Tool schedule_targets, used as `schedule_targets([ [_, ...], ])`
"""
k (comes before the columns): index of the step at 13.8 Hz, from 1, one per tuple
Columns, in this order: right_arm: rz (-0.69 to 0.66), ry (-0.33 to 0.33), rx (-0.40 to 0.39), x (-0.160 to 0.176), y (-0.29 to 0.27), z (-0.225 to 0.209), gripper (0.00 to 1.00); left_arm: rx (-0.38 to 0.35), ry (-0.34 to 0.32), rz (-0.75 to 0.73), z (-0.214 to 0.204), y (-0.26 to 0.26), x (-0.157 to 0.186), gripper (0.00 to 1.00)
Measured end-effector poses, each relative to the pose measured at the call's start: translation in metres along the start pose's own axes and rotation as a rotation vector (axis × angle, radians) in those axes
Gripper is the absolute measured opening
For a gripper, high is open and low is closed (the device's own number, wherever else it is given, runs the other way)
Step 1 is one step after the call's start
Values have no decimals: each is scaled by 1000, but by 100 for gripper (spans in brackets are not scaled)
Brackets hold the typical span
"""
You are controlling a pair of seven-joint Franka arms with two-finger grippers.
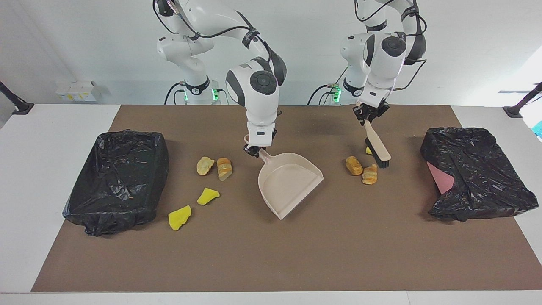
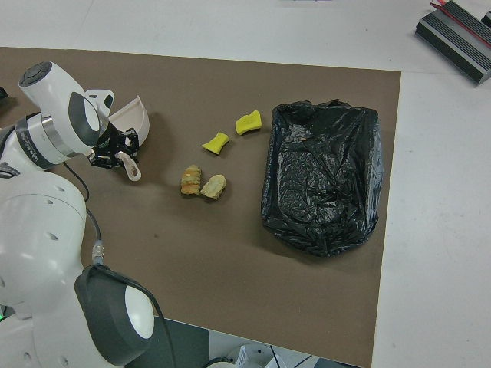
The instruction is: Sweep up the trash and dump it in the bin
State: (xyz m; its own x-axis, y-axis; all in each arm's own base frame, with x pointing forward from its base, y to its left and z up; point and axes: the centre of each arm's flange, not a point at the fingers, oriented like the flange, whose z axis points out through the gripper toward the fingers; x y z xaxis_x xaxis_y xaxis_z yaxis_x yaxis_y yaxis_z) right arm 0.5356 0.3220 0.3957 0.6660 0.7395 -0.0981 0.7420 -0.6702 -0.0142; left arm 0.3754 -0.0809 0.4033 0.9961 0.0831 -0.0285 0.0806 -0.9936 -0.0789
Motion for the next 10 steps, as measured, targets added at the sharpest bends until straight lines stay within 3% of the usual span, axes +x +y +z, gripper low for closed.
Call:
schedule_targets([
  [2,-96,-15,2,-4,7,2,31,2,-46,-18,7,-29,3,27],
  [6,-244,-26,-1,-9,18,3,31,11,-204,-87,25,-59,-11,27],
  [10,-324,-37,-15,-10,22,4,31,3,-217,-166,38,-44,-13,27],
])
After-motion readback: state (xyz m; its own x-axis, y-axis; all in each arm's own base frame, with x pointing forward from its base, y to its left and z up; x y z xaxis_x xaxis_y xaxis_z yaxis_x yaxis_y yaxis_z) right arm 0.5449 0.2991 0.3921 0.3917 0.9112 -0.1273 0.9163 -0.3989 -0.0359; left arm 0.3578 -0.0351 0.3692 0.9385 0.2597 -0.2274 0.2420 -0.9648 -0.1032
